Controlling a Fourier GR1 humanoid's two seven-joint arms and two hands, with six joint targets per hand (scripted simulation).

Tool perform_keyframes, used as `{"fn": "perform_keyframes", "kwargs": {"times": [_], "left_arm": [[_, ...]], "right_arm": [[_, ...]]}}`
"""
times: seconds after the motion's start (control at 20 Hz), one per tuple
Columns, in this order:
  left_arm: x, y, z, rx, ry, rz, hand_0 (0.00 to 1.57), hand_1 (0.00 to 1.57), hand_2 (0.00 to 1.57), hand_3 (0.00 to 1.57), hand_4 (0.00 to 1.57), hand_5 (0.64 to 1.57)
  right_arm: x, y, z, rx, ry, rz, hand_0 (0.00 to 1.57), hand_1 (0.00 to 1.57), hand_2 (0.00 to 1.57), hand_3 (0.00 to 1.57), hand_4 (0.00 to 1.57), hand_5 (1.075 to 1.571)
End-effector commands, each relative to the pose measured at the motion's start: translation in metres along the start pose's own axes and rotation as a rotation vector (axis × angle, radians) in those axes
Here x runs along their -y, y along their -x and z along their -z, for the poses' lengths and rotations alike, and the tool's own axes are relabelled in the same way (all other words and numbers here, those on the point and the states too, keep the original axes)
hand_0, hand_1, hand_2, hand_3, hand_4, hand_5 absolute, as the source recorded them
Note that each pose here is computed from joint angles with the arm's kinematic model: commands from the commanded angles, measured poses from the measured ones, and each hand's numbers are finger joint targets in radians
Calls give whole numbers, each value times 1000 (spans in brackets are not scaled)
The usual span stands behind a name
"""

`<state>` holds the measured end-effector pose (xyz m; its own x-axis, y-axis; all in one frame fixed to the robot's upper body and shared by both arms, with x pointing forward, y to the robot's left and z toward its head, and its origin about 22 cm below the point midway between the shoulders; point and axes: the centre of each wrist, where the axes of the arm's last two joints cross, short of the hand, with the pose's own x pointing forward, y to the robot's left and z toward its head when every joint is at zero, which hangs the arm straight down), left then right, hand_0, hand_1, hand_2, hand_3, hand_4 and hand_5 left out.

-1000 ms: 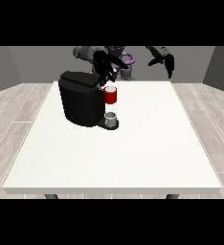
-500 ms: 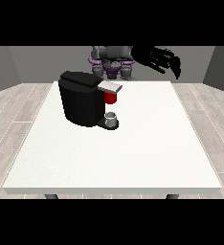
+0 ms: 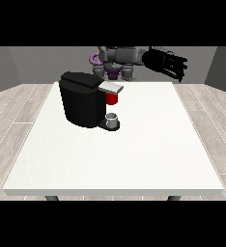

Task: Insert the coffee pod into the coffee machine and close the lid

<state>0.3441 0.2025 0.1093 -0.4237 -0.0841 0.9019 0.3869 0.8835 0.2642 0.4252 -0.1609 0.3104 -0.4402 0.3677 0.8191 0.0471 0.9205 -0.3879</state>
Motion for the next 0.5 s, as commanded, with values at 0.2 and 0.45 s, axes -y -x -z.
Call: {"fn": "perform_keyframes", "kwargs": {"times": [0.2,0.45], "left_arm": [[-8,16,-24,-52,-40,-17,0,0,0,0,322,1571],[5,47,-53,-150,-127,-65,0,0,0,0,266,1571]], "right_arm": [[-62,25,-15,79,-118,85,0,0,0,0,0,1571],[-108,44,-42,95,-250,147,0,0,0,0,181,1571]]}}
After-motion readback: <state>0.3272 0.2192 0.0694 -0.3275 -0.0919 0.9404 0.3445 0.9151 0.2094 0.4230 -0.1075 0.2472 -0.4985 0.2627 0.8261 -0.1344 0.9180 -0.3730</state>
